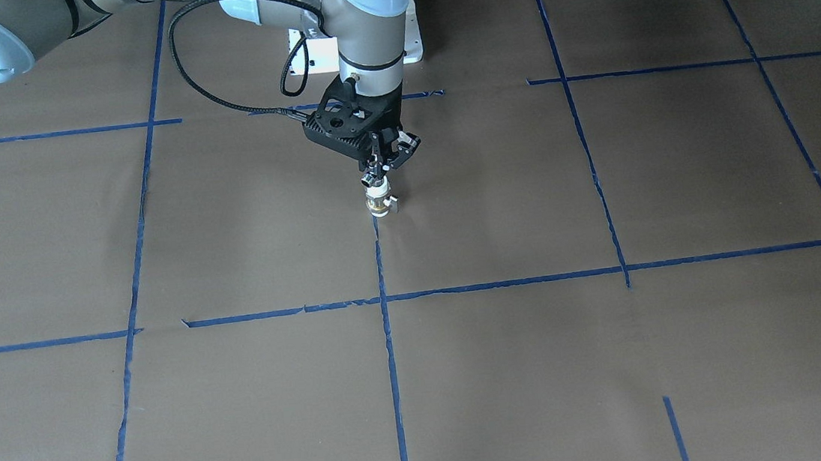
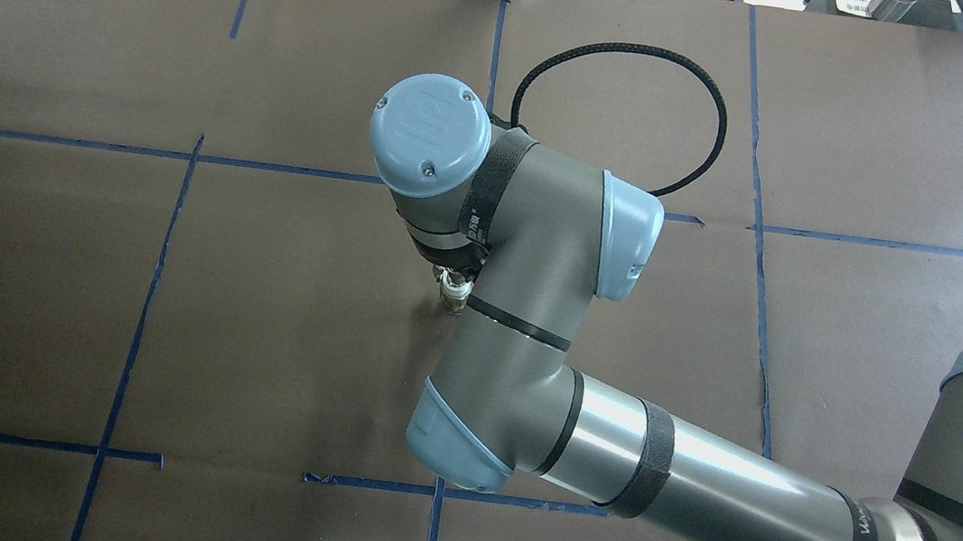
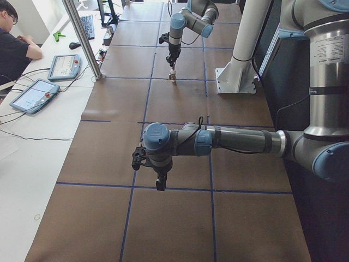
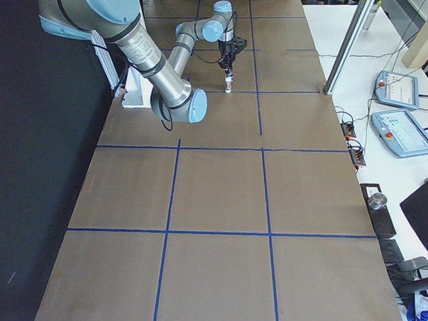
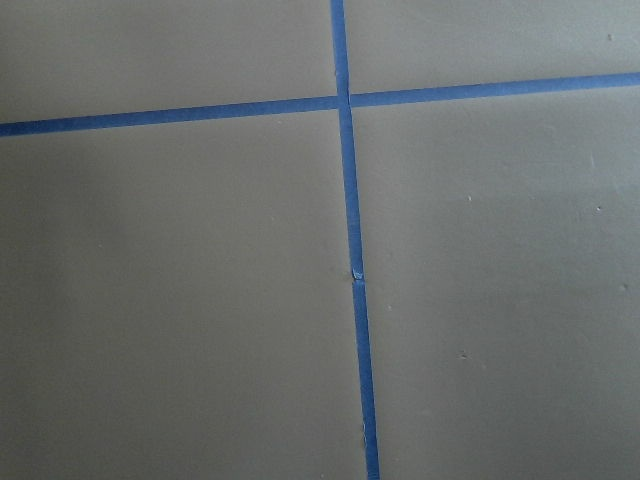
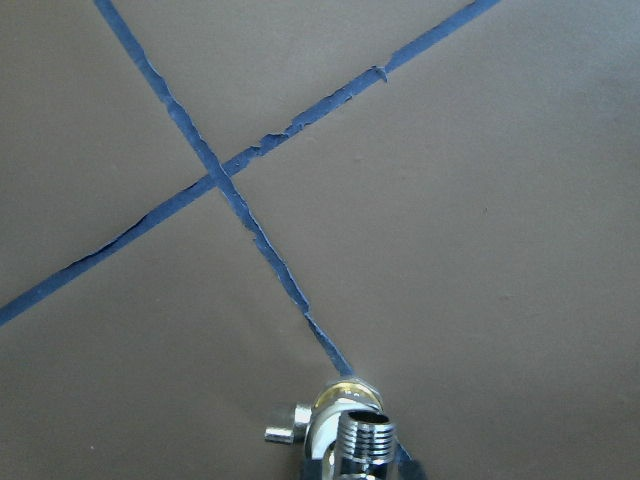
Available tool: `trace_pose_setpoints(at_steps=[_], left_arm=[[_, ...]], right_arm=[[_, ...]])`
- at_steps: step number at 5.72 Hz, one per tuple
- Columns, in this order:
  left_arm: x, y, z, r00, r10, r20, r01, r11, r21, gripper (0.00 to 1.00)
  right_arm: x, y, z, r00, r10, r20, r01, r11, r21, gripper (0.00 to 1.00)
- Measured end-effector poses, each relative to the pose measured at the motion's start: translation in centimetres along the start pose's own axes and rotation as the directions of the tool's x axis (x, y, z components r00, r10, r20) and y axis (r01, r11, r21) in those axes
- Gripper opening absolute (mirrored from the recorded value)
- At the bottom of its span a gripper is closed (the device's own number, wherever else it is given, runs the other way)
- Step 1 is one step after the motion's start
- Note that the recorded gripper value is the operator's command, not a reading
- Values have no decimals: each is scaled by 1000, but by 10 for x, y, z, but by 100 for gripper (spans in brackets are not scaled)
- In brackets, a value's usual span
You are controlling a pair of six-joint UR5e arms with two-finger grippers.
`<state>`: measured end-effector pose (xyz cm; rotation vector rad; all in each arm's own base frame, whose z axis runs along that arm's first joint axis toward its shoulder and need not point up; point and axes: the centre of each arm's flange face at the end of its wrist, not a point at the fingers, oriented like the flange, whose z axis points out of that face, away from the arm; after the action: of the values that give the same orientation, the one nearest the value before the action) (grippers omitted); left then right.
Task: Assemble PPR valve and pipe with both arms
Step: 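Lower the chrome fitting onto the valve top and press it in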
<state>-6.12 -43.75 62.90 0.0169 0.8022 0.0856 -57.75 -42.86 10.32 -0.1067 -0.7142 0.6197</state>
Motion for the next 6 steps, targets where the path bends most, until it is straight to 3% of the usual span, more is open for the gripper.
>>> trace_pose_setpoints(at_steps=[2,3,5,6], left_arm=[[0,0,0,1000,-1,0,1,1000,-1,100],[-1,0,1,1000,-2,0,2,1000,-2,100],[-2,-1,2,1000,-3,0,3,1000,-3,100],[-2,-2,2,1000,-3,0,3,1000,-3,100]], right_arm=[[1,2,4,1000,-3,-5,3,1000,-1,2],[2,3,5,1000,-4,-6,4,1000,-2,15],[3,4,8,1000,-6,-10,6,1000,-3,32],[3,3,9,1000,-8,-12,8,1000,-2,76]])
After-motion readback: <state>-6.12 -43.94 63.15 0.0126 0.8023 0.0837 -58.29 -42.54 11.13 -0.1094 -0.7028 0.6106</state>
